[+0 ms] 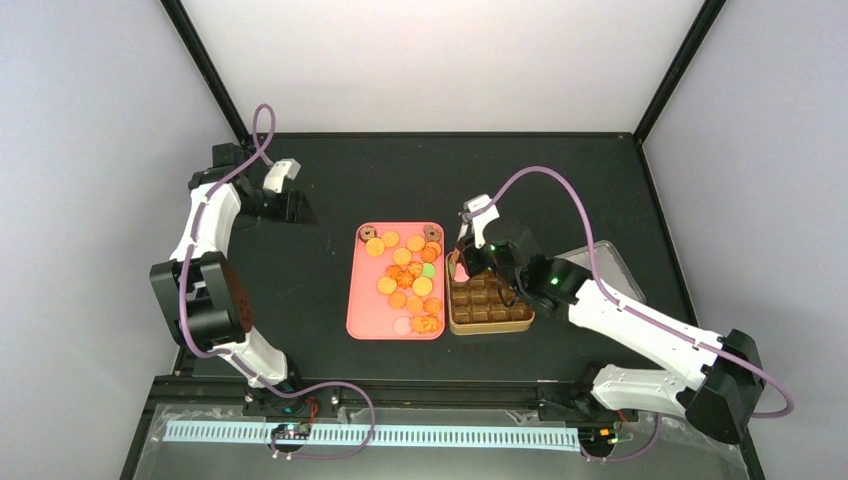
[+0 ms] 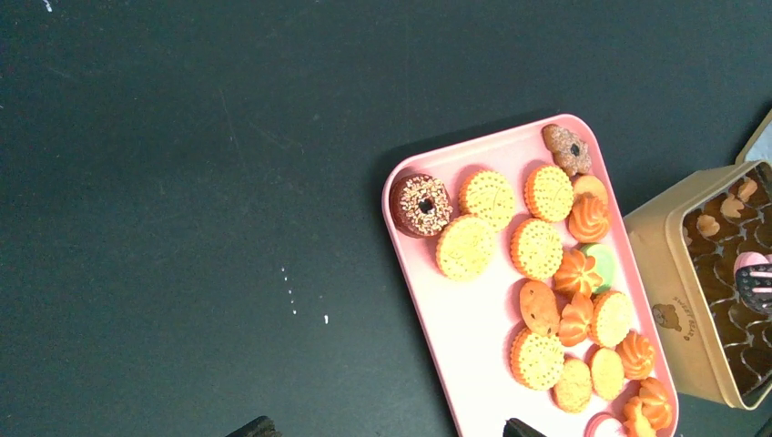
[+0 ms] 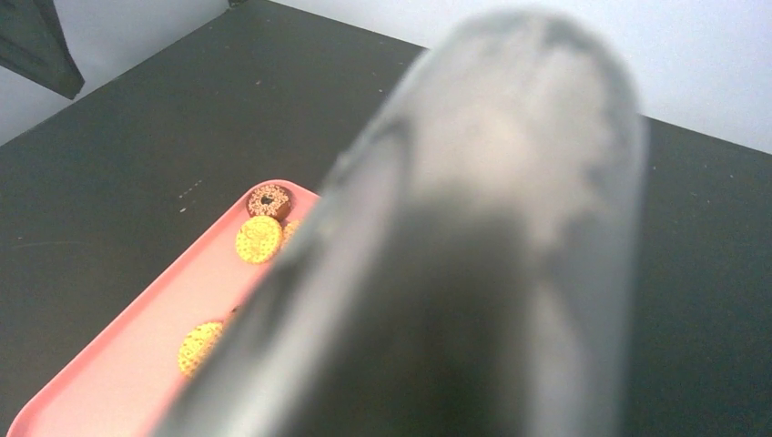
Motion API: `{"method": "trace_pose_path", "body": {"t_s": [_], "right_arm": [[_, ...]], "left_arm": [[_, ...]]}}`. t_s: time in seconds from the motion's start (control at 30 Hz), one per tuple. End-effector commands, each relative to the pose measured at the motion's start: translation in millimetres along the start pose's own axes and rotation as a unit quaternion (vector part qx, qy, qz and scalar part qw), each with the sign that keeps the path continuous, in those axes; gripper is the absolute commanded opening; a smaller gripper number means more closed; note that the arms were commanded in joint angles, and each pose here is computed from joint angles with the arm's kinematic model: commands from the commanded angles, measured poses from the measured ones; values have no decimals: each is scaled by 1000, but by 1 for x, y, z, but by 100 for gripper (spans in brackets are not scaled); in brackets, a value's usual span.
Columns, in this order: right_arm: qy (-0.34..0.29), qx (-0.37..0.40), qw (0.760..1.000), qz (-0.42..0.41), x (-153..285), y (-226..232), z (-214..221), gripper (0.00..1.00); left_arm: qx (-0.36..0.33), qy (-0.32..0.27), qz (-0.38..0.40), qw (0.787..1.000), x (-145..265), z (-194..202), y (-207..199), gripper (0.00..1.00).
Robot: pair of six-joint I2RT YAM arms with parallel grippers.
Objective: Pack the cookies
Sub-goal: Place the fake cookies in the empty pocket of the box, then position the fake cookies on the plate.
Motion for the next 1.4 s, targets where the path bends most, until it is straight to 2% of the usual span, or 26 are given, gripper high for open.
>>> {"method": "trace_pose_path", "body": {"t_s": [0.0,0.13,0.43,0.63,0.8,0.93,1.37], "right_arm": [[-9,-15,1000,5,3,-5,0,26],[-14,-20,1000,1,6,-6,-2,32],[-19,-33,999,-8,6,-12,-5,36],[-5,-23,1000,-13,2,-11,-4,43],[-6,-32,999,2,3,-16,-4,43],[2,-43,999,6,4,-22,1,38],[8,-101,994,-41,-8,-18,16,36]], "left_arm": [[-16,-14,9,1000,12,-5,-11,66],[-14,-13,9,1000,11,-5,-10,66],[-13,-15,7,1000,10,-5,-9,66],[-16,-17,2,1000,11,-6,-9,66],[-15,-16,1,1000,10,-6,-8,66],[-13,-15,-4,1000,10,-6,-7,66],[-16,-19,-11,1000,12,-7,-8,65]]}}
Point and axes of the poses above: each gripper's point midway between its finger pads, its own x axis back along the fingers, its own y axis along the line the jaws close on, z = x × y, the point moved 9 cm from there along x, back along the fingers, and after that the axes turned 12 degrees about x, right-handed, at the moved point
